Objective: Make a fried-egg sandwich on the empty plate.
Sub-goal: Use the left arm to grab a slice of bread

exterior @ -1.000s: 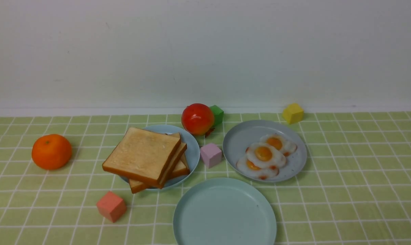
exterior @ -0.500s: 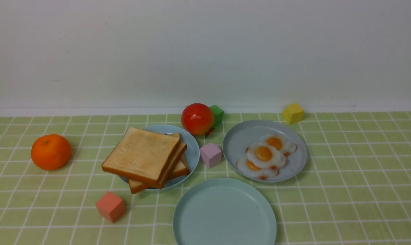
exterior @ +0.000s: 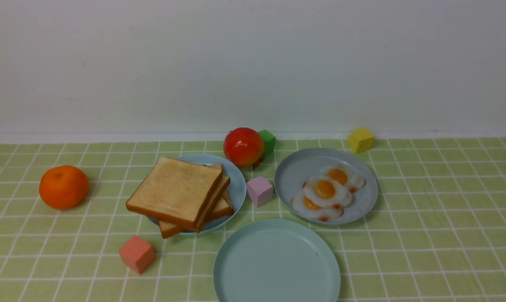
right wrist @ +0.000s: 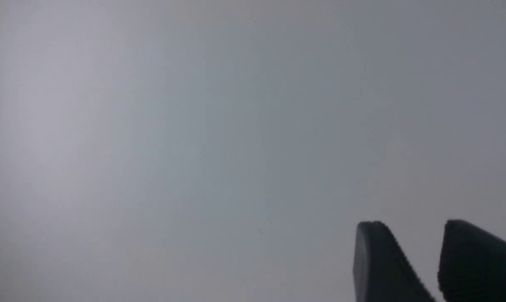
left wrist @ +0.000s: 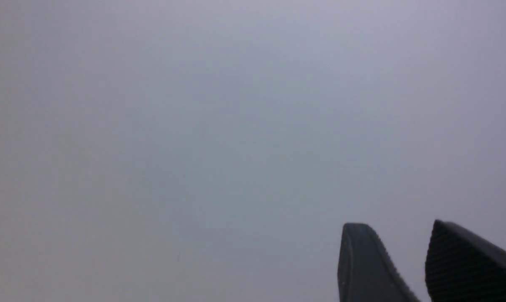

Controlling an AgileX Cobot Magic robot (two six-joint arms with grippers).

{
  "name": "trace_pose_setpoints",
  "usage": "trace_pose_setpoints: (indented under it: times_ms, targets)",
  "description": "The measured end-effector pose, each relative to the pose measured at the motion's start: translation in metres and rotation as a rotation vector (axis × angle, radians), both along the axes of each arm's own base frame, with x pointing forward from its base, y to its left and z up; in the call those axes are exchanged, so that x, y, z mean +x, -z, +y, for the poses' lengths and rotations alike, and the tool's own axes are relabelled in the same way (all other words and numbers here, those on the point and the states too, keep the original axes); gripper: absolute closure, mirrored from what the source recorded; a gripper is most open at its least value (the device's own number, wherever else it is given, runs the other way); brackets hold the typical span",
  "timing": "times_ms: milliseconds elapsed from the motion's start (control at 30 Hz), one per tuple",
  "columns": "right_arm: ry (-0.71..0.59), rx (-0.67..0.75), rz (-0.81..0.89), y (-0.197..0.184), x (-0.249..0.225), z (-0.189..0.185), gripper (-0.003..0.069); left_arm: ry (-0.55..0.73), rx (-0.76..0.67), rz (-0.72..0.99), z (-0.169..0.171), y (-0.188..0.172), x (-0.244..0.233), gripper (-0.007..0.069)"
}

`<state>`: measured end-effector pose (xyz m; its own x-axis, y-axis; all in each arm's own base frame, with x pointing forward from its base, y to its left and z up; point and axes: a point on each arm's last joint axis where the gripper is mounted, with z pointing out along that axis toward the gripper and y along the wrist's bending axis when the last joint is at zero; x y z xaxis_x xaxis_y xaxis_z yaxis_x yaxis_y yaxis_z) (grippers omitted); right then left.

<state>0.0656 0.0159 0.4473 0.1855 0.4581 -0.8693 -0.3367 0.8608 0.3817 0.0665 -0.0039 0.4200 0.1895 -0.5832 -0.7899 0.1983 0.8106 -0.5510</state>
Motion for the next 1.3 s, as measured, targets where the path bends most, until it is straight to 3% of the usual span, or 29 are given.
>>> trace_pose_setpoints:
  times_ms: [200, 300, 433, 567, 833, 933, 1133, 1300]
  targets:
    - [0.047, -0.203, 0.37, 0.026, 0.063, 0.012, 0.0418, 0.015, 0.021, 0.512, -0.004, 0.041, 0.072, 0.0387]
    - [0.033, -0.238, 0.592, 0.05, 0.083, 0.016, 0.0418, 0.03, 0.002, 0.72, -0.007, 0.069, 0.106, 0.0387]
    - [-0.036, -0.27, 0.826, 0.076, 0.097, 0.025, 0.0418, 0.076, -0.051, 0.973, -0.014, 0.108, 0.149, 0.0387]
    - [-0.198, -0.366, 0.975, 0.096, 0.104, 0.039, 0.0418, 0.19, -0.031, 1.169, -0.026, 0.135, 0.203, 0.0387]
    - [-0.366, -0.424, 0.98, 0.1, 0.104, 0.052, 0.0418, 0.415, 0.129, 1.323, -0.04, 0.16, 0.296, 0.0368]
    - [-0.406, -0.442, 0.988, 0.101, 0.101, 0.054, 0.0418, 0.478, 0.212, 1.37, -0.042, 0.178, 0.329, 0.0298]
    - [-0.437, -0.458, 1.029, 0.104, 0.097, 0.054, 0.0418, 0.538, 0.336, 1.365, -0.042, 0.187, 0.348, 0.0159]
    - [-0.443, -0.459, 1.037, 0.104, 0.096, 0.055, 0.0418, 0.583, 0.417, 1.339, -0.043, 0.189, 0.35, 0.0144]
